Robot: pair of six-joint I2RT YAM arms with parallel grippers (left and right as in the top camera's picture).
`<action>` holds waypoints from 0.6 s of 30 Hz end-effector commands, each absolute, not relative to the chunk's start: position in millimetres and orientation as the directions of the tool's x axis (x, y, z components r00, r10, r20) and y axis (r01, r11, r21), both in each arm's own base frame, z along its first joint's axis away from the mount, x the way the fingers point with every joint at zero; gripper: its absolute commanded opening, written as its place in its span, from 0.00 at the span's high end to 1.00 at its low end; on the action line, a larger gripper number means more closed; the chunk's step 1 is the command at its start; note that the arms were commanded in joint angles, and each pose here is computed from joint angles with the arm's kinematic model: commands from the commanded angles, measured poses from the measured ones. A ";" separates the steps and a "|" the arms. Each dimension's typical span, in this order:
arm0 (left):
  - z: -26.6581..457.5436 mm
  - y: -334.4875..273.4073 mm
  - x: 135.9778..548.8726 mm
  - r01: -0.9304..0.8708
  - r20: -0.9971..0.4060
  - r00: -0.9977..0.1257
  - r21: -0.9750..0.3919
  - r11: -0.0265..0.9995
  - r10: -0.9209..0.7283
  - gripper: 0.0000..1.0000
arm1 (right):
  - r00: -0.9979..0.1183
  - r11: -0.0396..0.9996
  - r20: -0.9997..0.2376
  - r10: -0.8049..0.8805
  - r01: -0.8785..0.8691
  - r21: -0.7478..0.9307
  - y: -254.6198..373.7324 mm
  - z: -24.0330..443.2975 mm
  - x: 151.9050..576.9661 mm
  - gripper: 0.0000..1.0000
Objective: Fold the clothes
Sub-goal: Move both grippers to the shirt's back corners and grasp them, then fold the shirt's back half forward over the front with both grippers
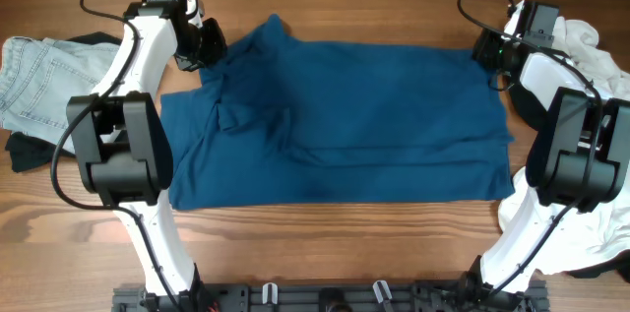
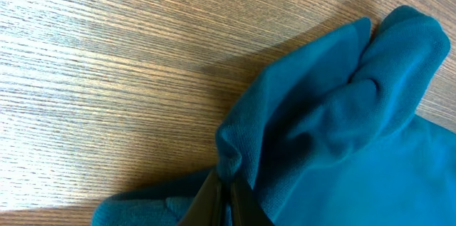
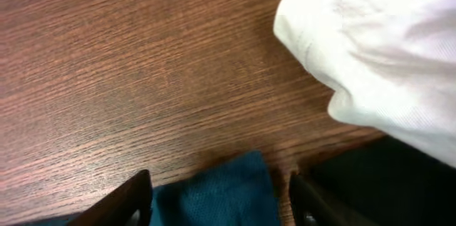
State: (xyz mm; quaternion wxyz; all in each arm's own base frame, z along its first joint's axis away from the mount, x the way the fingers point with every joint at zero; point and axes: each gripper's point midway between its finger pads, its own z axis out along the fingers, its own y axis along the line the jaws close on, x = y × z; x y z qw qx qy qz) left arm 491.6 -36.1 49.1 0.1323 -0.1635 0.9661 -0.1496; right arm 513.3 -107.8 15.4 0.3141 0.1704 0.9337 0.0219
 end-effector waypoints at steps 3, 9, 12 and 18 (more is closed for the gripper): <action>58.6 -35.2 493.6 -0.276 -0.228 -0.905 -0.330 0.903 -0.360 0.96 | -0.754 0.939 -0.561 0.341 0.301 0.167 -101.0 0.8 515.3 0.40; 58.6 -35.2 493.6 -0.276 -0.228 -0.905 -0.330 0.903 -0.360 0.96 | -0.773 0.921 -0.500 0.390 0.333 0.203 -95.5 -28.5 508.5 0.66; 58.5 -35.2 493.6 -0.276 -0.228 -0.905 -0.330 0.903 -0.360 0.96 | -0.771 0.911 -0.484 0.413 0.355 0.212 -95.2 -29.7 505.9 0.93; 85.5 -40.9 495.8 -0.244 -0.235 -0.898 -0.437 0.865 -0.372 0.96 | -0.757 0.894 -0.476 0.448 0.390 0.221 -99.1 17.7 492.5 0.96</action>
